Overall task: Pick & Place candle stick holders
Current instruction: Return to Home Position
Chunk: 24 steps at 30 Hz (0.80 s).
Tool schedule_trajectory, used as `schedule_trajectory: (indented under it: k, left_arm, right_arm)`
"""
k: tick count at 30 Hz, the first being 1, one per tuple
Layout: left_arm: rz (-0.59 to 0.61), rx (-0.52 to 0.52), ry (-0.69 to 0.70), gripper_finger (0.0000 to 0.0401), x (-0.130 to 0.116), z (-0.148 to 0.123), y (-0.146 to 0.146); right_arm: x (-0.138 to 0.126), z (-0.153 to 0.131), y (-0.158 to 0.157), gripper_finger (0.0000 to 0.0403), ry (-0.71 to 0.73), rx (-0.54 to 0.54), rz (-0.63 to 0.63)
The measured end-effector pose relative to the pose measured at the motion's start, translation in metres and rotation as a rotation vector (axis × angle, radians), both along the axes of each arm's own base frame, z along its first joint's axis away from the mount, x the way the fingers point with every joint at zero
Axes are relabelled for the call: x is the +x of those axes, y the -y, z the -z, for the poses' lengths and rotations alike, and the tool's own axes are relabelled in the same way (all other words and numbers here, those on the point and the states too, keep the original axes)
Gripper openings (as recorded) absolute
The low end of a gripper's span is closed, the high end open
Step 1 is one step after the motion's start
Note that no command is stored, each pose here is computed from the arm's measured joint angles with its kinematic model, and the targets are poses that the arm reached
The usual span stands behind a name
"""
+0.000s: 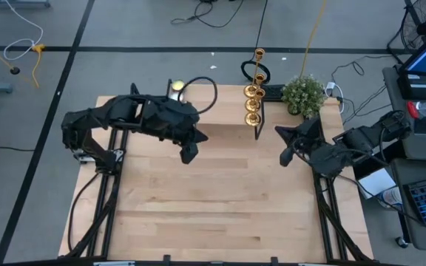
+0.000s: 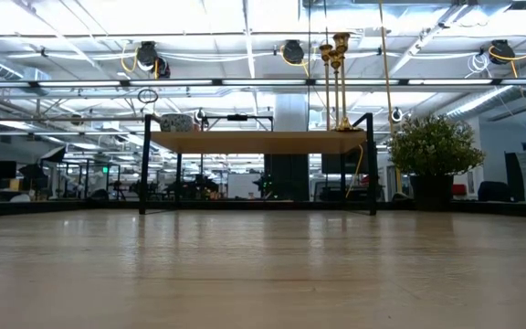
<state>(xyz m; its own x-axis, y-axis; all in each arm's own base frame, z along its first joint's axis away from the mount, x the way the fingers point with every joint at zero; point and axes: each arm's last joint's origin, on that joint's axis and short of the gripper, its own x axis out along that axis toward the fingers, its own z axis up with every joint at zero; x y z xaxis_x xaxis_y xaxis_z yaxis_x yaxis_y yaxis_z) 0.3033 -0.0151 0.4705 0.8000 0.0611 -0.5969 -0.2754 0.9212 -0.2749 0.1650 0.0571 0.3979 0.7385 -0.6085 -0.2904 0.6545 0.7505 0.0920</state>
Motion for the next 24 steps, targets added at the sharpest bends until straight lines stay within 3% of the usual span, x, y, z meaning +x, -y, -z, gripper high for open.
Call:
schedule_trajectory:
  k: [8,19,24]
  left_arm:
    - [-0.149,-0.02,0.107,0.0,-0.004,-0.013,-0.025]
    - [-0.243,-0.081,0.232,0.0,-0.001,-0.023,-0.043]
    - [-0.268,-0.081,0.234,0.0,-0.001,-0.023,-0.051]
  right_arm:
    - [-0.032,0.0,0.027,0.0,-0.095,-0.027,0.029]
    - [-0.076,0.038,0.051,0.0,0.016,0.011,-0.134]
    - [-0.083,0.061,0.052,0.0,0.073,-0.011,-0.274]
